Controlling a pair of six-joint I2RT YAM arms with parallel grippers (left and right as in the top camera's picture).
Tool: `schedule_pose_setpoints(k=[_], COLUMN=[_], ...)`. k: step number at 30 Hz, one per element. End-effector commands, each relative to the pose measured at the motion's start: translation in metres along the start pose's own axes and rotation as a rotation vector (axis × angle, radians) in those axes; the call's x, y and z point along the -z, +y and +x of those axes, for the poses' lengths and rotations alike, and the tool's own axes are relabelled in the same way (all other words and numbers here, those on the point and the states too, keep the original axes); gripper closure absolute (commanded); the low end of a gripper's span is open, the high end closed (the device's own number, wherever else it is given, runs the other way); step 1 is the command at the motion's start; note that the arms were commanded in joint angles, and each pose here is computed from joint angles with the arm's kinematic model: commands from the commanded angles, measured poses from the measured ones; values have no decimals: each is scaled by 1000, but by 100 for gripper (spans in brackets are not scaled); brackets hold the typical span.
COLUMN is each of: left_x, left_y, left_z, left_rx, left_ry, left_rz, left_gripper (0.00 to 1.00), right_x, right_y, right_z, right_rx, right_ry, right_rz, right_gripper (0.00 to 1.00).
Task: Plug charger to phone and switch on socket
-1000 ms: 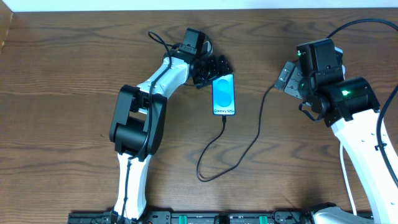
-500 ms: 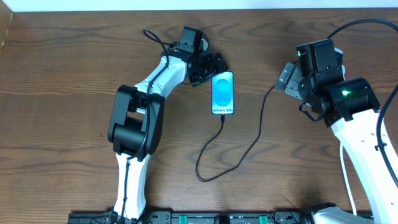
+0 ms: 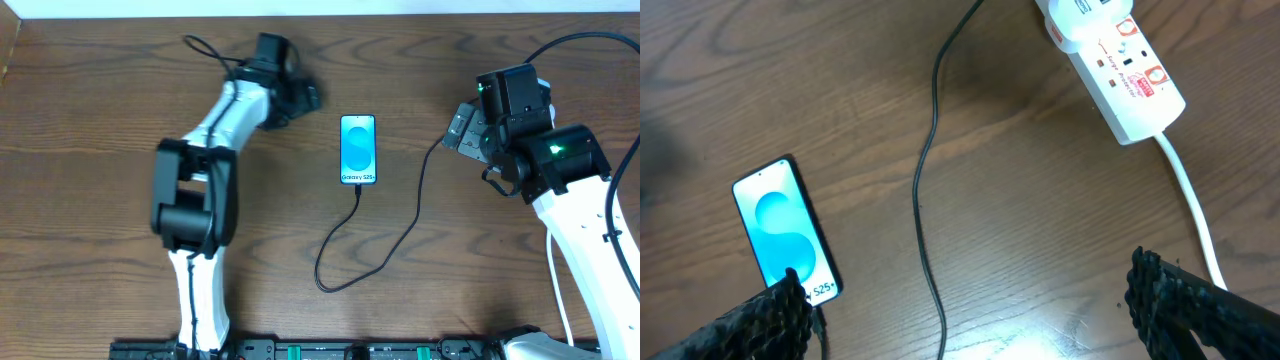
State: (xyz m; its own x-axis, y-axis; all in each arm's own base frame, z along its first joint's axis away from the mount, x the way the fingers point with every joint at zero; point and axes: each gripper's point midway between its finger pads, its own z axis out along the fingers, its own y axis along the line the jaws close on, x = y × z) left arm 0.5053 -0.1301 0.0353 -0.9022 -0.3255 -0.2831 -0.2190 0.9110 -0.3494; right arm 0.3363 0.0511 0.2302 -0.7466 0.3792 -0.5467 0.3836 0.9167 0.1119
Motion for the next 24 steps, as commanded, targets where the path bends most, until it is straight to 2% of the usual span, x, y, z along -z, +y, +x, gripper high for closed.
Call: schedule_pose_setpoints(k=[1,7,14,19,24], left_x=[81,180,281,326,342], left_y=[19,35,26,19,18], left_z=[-48,-56,-37,-24,-15], left_rx=[-58,-55,-56,-66,-69], left_ry=[-185,-284,-409,-483,-502], left_rz=[-79,-102,-65,-34,-26], left_gripper=[9,9,9,9,9], right_x=[-1,-2,-2,-2,-2], right_y=[-1,0,0,1,1], right_z=[-1,-2,-1,-1,-1], right_rx=[13,12,12,12,12], right_ry=[-2,-5,-3,1,1], right_rz=[6,3,3,-1,-1], right_gripper=[1,1,1,1,1])
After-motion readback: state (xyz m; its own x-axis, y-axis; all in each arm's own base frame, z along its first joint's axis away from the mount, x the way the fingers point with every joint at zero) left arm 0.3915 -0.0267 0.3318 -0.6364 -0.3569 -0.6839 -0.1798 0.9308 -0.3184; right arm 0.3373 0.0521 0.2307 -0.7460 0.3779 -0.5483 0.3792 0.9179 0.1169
